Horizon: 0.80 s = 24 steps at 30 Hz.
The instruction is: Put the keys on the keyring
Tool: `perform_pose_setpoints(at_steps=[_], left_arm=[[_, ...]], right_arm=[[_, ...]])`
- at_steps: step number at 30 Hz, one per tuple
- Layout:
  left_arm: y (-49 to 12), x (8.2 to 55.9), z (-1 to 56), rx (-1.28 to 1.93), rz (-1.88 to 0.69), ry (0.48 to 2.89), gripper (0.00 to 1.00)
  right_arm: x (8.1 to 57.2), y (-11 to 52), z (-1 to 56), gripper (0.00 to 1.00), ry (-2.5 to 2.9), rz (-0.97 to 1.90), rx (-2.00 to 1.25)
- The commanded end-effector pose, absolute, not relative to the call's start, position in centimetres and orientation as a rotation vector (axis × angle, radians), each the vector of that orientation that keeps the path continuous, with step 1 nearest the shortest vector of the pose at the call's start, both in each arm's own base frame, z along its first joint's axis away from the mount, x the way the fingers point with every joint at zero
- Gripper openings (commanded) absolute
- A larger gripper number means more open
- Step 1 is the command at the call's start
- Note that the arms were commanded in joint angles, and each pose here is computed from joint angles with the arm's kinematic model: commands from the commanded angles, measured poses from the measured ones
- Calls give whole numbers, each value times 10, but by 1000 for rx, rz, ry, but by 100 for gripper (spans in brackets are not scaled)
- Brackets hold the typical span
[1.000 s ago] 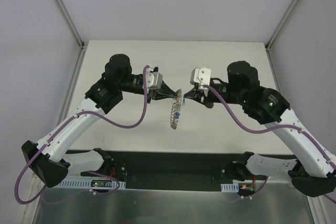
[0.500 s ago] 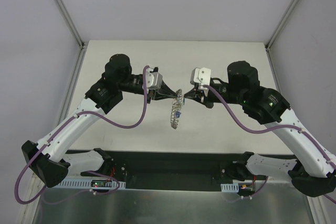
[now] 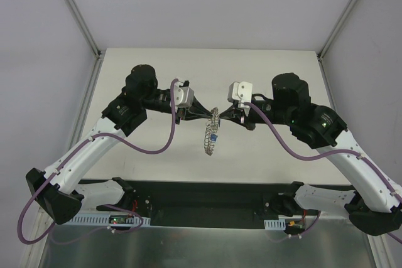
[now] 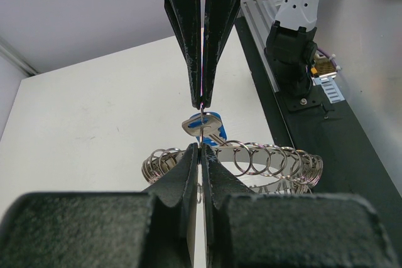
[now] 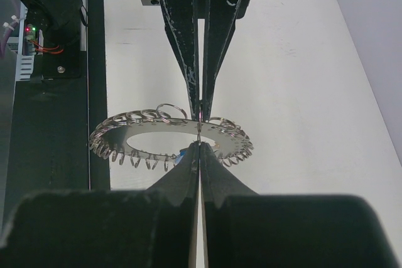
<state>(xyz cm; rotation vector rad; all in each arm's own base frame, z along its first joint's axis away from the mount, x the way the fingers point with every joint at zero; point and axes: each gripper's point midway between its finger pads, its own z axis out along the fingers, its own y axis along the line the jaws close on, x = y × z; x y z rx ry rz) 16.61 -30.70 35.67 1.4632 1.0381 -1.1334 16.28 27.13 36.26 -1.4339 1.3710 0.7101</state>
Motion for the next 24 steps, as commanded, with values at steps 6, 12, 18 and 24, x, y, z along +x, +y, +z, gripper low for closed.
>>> perform_pose_setpoints(at_steps=[6,12,18,24], left_arm=[[-303,154,395,1474,-1107,867,0],[-304,154,395,1475,-1109,865,0],[-304,153,396,1478,-1112,860,0],[-304,154,396,1477,-1110,860,0]], right_arm=[[160,274,385,1,1280,717,-1423],[161,276,385,1,1280,723,-1425],[161,277,384,1,1281,725,-1426],[162,278,383,1,1283,727,-1428]])
